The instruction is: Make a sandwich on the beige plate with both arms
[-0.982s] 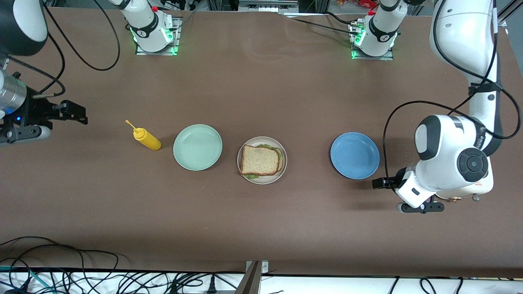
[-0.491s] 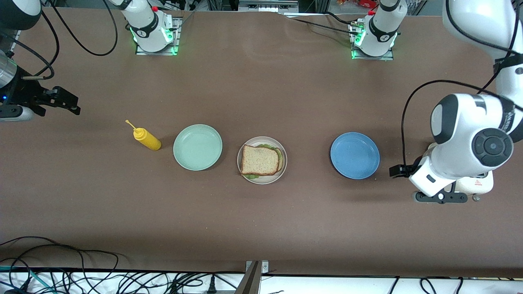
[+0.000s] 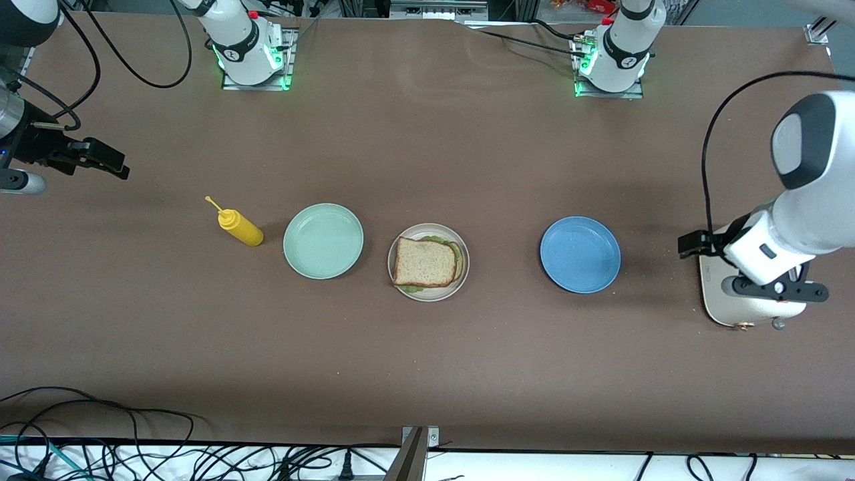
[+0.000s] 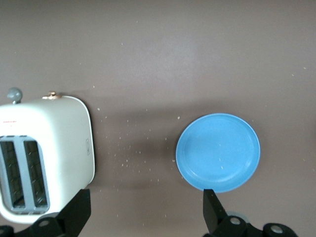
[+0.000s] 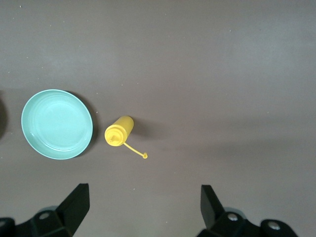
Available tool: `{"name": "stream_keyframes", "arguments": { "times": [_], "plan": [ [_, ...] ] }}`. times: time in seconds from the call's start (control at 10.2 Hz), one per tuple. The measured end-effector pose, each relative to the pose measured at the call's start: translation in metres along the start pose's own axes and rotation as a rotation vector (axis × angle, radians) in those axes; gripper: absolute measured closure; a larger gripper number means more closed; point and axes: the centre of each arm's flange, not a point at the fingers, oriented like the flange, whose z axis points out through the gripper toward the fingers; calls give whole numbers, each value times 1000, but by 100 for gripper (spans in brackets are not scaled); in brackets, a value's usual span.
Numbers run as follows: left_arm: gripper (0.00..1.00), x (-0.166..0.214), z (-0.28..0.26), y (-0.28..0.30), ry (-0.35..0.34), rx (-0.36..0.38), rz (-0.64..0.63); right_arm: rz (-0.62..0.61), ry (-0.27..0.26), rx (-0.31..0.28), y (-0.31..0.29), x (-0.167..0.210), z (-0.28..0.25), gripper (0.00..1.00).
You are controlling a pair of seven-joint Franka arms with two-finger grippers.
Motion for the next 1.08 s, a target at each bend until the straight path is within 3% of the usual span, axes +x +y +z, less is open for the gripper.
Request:
{"name": "stream_keyframes", "arguments": {
  "times": [0.59, 1.08],
  "plan": [
    [0, -69, -64, -3, -40, -21, -2, 16, 36, 3, 6, 1, -13, 0],
    [0, -98, -97, -11, -9, -28, -13, 15, 52, 4, 6, 1, -21, 0]
  ]
}}
